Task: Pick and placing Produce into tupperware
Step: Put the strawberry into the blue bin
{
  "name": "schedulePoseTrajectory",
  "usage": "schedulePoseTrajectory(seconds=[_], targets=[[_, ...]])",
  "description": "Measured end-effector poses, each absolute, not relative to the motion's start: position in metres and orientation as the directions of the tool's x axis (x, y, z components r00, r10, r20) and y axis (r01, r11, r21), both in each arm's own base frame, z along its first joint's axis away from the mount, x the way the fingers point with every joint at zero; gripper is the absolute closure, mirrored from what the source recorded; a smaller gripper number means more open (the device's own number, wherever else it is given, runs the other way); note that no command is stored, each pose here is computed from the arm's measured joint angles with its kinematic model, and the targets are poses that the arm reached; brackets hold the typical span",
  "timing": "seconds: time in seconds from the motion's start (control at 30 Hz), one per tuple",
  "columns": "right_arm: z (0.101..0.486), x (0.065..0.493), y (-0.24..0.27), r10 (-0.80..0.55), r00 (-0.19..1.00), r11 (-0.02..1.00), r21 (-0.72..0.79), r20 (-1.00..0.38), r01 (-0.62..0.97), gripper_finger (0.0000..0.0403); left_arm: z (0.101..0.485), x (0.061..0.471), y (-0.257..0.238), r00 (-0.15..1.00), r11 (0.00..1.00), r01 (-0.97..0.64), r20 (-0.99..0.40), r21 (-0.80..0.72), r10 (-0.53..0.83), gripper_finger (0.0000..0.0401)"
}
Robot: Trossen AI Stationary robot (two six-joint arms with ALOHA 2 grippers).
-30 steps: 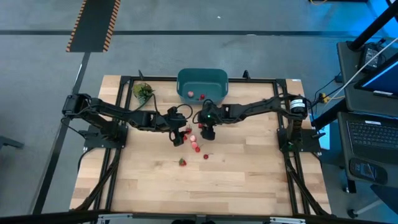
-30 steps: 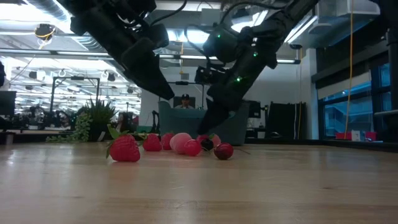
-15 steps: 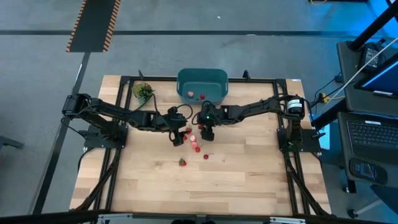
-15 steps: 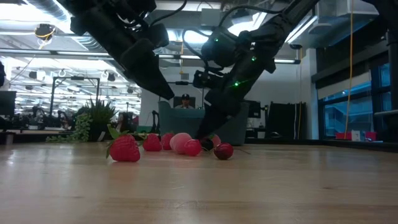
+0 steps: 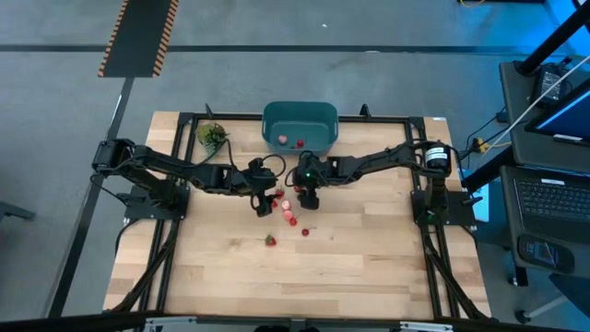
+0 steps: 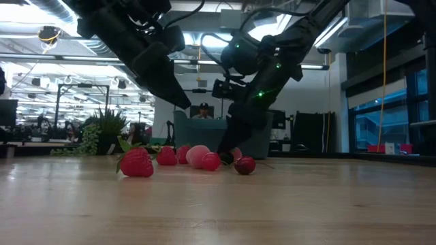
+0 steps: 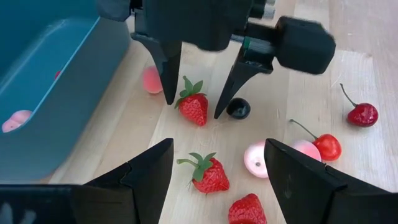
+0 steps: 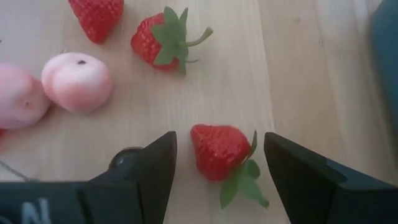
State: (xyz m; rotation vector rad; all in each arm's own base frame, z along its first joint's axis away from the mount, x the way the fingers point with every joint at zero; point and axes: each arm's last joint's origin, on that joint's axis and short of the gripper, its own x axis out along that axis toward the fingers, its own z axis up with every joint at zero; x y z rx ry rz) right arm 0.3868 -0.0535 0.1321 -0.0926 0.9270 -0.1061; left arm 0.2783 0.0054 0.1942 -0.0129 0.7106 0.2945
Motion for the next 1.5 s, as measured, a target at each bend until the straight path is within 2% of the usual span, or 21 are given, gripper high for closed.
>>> schedulePoseTrajectory(seconds=[0.6,0.73,1.03,1.5], targets=[[0.120,0.389,-0.055,-0.130,0.588,0.991,-0.119,-0.798,0.058,0.0162,0.194,0.278,0.005,0.718,0.959,-0.271,-0.644,0.088,0.262,0.0156],[0.120,0.389,-0.054,-0.128,0.586,0.992,-0.116,-0.800,0.057,0.0181,0.194,0.278,0.005,0.718,0.959,-0.271,-0.644,0.088,0.262,0.0156],[0.119,0.389,-0.055,-0.129,0.584,0.992,-0.104,-0.801,0.076,0.0256,0.194,0.278,0.005,0.719,0.958,-0.274,-0.644,0.083,0.262,0.0156],[0.120,0.390,-0.055,-0.131,0.587,0.991,-0.103,-0.799,0.081,0.0259,0.194,0.278,0.005,0.718,0.958,-0.275,-0.644,0.083,0.262,0.0156]])
